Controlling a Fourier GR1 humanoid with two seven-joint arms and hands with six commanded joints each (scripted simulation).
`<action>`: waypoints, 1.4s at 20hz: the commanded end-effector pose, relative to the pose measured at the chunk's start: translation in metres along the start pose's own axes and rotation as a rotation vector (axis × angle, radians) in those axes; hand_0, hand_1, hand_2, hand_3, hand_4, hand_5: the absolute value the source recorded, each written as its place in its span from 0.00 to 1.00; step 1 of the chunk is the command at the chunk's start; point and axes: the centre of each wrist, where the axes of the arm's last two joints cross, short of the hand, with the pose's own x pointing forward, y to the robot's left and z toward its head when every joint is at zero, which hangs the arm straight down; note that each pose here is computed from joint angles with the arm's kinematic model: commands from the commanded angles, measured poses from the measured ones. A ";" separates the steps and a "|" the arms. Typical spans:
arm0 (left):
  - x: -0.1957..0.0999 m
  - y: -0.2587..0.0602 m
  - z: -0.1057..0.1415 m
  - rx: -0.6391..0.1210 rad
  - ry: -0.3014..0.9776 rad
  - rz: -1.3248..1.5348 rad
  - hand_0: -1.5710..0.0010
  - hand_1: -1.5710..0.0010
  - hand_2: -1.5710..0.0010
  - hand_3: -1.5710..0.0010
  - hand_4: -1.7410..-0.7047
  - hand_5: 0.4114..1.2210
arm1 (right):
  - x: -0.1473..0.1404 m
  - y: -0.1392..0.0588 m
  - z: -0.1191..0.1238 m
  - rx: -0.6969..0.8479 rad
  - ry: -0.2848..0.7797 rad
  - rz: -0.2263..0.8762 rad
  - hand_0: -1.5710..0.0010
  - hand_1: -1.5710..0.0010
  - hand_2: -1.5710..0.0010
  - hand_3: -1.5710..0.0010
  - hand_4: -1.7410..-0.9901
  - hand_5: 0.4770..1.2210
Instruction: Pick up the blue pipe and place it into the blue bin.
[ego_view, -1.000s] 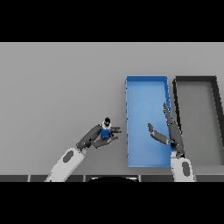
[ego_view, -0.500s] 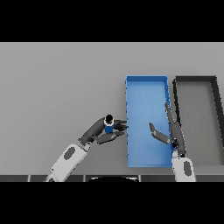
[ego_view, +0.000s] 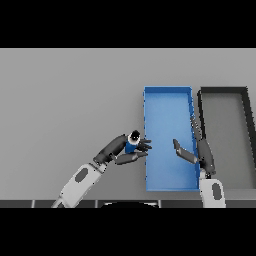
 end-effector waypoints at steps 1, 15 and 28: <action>-0.001 0.003 0.001 -0.001 0.009 -0.002 0.00 0.00 0.00 0.00 0.27 1.00 | 0.001 -0.001 -0.002 0.009 0.001 0.000 1.00 1.00 1.00 1.00 0.80 0.22; -0.001 0.003 0.004 -0.021 0.000 -0.004 0.00 0.00 0.00 0.00 0.26 1.00 | 0.097 -0.032 -0.045 0.555 -0.213 -0.283 1.00 0.99 0.93 1.00 0.66 0.12; 0.000 0.008 -0.003 -0.034 -0.019 -0.018 0.00 0.00 0.00 0.00 0.27 1.00 | 0.177 0.027 -0.081 0.947 -0.352 -0.133 1.00 1.00 0.97 1.00 0.65 0.10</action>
